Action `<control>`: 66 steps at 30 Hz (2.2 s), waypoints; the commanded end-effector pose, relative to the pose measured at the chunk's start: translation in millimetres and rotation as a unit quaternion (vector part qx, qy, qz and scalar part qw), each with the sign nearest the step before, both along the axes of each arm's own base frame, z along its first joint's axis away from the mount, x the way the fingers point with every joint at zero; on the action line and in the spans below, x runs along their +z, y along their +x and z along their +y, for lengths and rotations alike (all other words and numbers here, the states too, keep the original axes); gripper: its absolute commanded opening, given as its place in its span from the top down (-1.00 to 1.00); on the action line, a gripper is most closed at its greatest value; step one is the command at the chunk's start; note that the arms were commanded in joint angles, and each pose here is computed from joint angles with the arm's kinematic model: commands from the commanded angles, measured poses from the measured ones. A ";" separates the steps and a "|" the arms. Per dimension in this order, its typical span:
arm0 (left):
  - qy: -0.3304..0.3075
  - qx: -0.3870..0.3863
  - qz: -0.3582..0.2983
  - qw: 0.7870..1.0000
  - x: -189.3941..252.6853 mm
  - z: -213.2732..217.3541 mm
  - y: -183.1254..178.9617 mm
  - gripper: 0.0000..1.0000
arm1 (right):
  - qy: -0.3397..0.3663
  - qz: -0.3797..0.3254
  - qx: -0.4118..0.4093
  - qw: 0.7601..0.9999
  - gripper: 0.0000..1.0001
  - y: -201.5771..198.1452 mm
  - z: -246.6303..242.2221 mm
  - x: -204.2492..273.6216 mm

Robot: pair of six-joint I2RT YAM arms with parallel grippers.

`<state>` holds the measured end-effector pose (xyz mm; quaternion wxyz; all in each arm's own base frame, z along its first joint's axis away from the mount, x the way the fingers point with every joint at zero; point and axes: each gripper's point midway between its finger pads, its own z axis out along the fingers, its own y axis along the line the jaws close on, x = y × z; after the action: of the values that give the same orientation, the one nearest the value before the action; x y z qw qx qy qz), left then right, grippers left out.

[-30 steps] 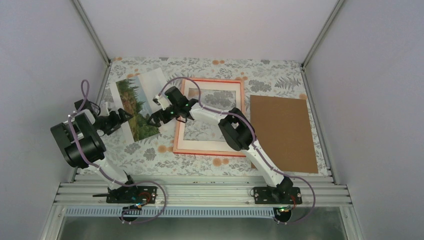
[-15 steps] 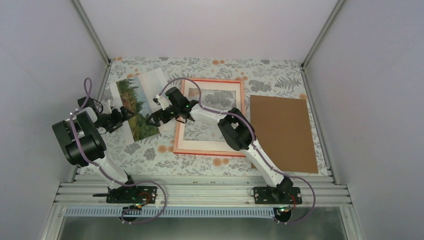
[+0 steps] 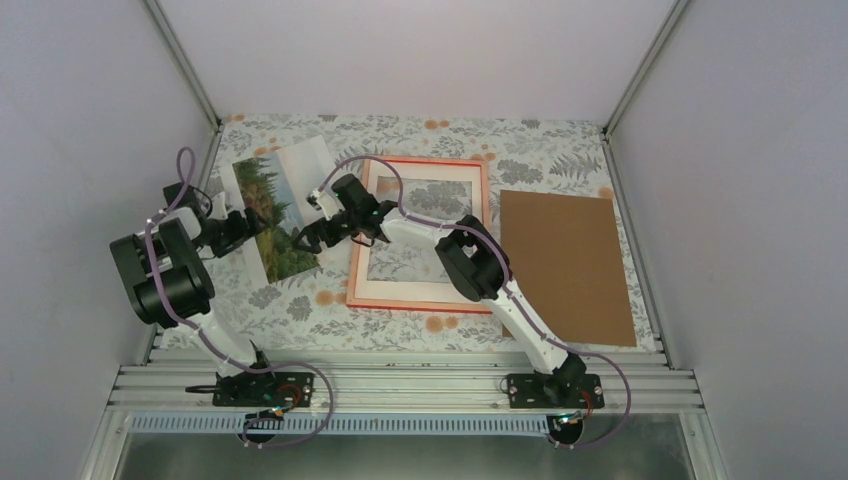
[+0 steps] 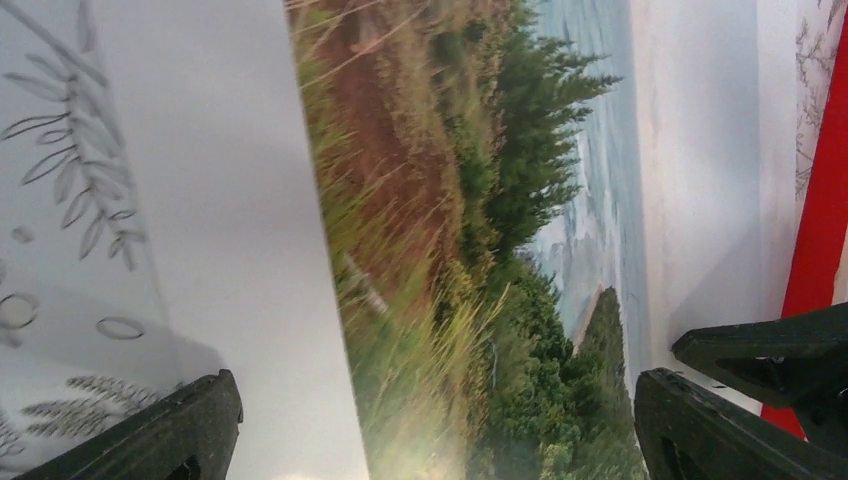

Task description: Put the photo into the frame

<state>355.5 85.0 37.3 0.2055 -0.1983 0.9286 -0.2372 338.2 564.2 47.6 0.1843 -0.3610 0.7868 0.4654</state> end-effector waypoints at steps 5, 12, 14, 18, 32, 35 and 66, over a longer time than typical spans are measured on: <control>-0.116 -0.043 0.040 0.992 -23.5 -56.9 -8.4 -0.96 | -0.085 0.090 0.010 0.992 -0.97 -35.6 -21.0 -81.3; -0.073 -0.020 0.032 0.997 -14.0 -45.6 -4.8 -0.98 | -0.084 0.094 0.013 0.992 -0.96 -37.1 -20.8 -80.3; -0.022 0.013 0.038 0.999 -4.3 -18.4 -7.2 -0.99 | -0.087 0.092 0.013 0.992 -0.96 -37.0 -22.1 -80.3; 0.050 0.058 0.081 0.994 -14.4 20.2 -21.8 -0.98 | -0.092 0.092 0.008 0.991 -0.96 -35.3 -23.7 -82.5; 0.066 0.005 0.143 0.988 -56.1 -10.6 -10.8 -1.00 | -0.103 0.085 0.002 0.991 -0.95 -34.3 -27.7 -89.4; 0.035 -0.009 0.136 0.990 -56.7 -26.1 -6.2 -1.00 | -0.101 0.087 0.005 0.991 -0.95 -34.9 -26.6 -89.1; -0.078 -0.104 0.005 0.992 2.9 -86.2 22.0 -0.51 | -0.059 0.062 0.027 0.996 -0.93 -31.9 -13.5 -53.9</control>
<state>388.9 4.2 40.6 0.1889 -0.1199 0.9194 -0.3234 336.5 565.0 47.6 0.1860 -0.3699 0.7794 0.4702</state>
